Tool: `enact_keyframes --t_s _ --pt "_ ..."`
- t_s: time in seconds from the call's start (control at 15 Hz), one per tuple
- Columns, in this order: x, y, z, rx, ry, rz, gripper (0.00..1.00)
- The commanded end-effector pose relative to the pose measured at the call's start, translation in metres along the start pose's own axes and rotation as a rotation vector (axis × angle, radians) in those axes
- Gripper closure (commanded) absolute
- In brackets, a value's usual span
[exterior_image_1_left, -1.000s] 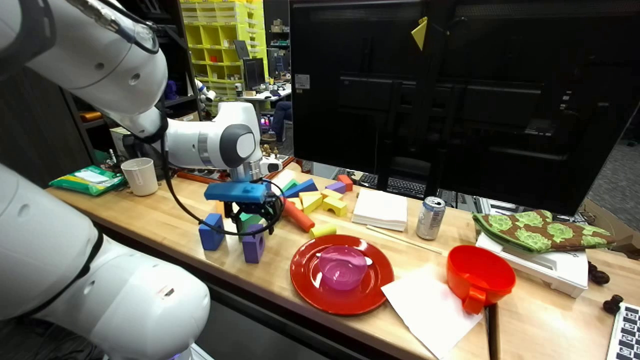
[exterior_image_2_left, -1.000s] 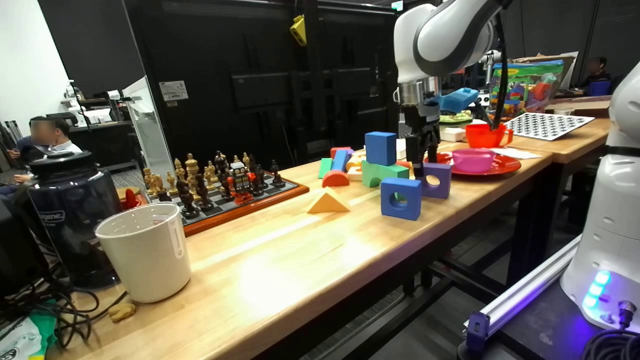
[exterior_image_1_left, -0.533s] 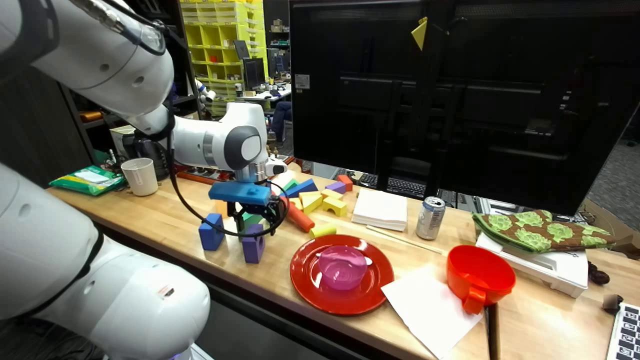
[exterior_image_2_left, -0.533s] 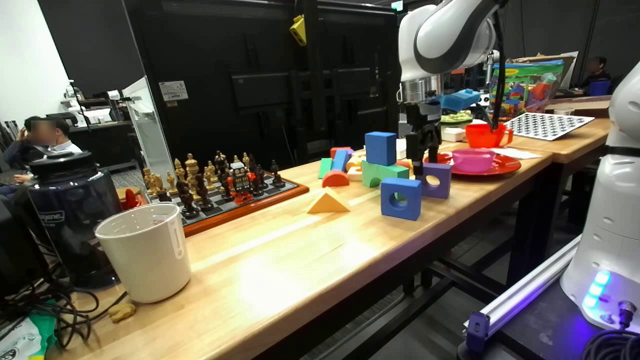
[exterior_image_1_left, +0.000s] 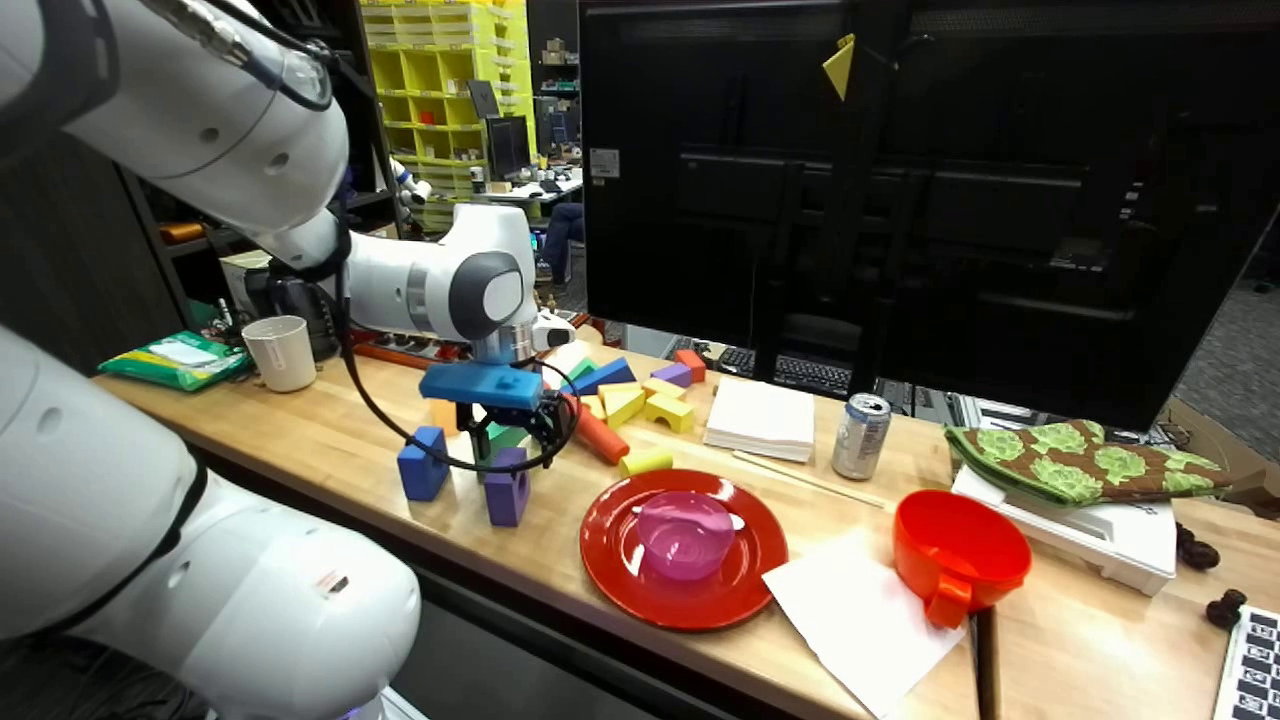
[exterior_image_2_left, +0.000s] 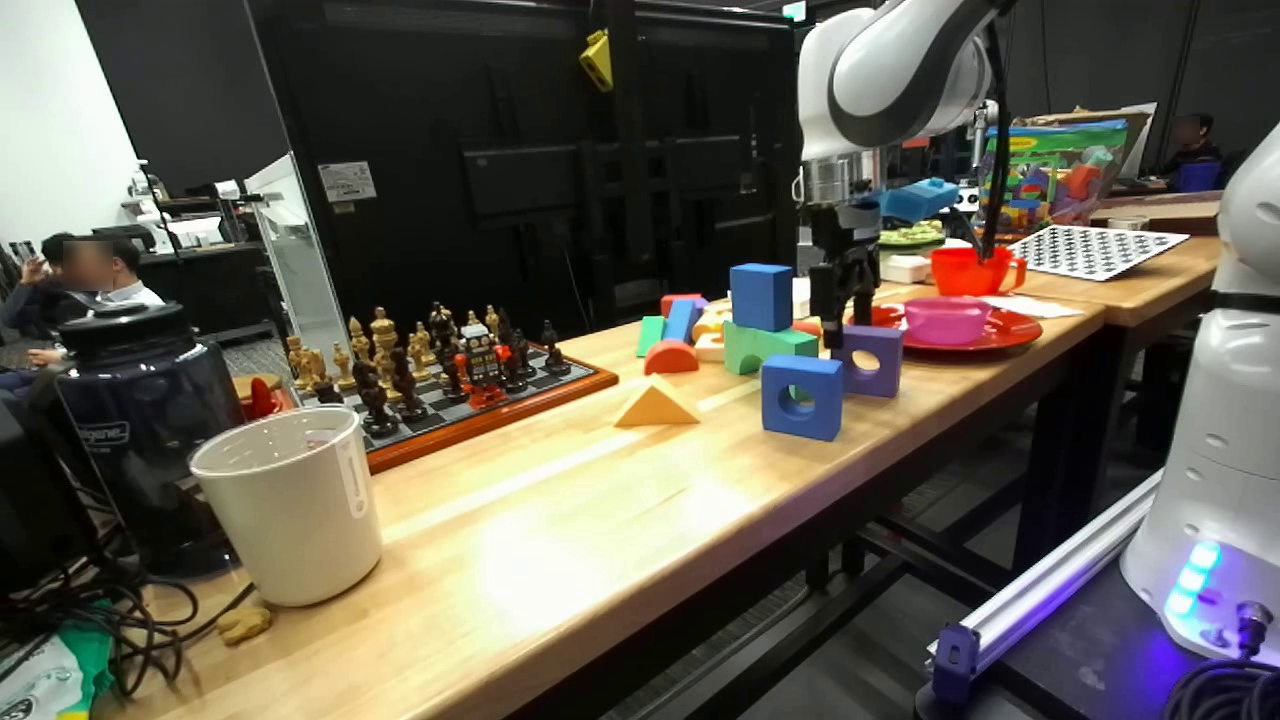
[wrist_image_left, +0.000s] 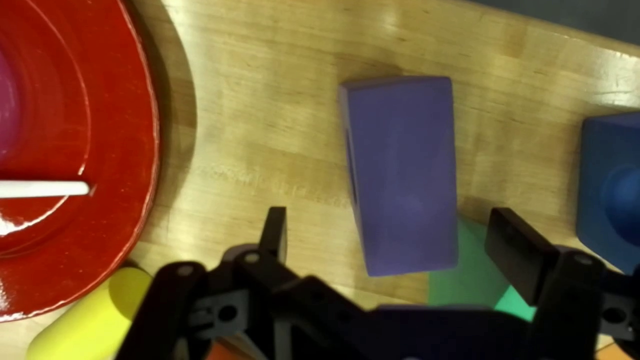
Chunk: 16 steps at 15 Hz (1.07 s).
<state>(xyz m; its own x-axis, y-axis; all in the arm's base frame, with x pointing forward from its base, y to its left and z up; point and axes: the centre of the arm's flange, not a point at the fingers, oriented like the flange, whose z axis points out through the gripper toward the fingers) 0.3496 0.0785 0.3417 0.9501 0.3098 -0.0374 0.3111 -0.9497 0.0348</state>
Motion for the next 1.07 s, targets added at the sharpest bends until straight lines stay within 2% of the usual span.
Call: enact_keyframes --t_s 0.0,0.2,0.4,0.67,1.0 --pt "0.0 0.0 0.0 0.0 0.0 0.0 0.0" --pt "0.0 0.0 0.0 0.0 0.0 0.0 0.0" --pt "0.008 -0.004 0.004 -0.056 -0.008 -0.022 0.0" --pt "-0.003 -0.004 0.012 -0.117 0.015 -0.03 0.0" --pt "-0.012 -0.002 0.018 -0.101 0.032 0.002 0.0"
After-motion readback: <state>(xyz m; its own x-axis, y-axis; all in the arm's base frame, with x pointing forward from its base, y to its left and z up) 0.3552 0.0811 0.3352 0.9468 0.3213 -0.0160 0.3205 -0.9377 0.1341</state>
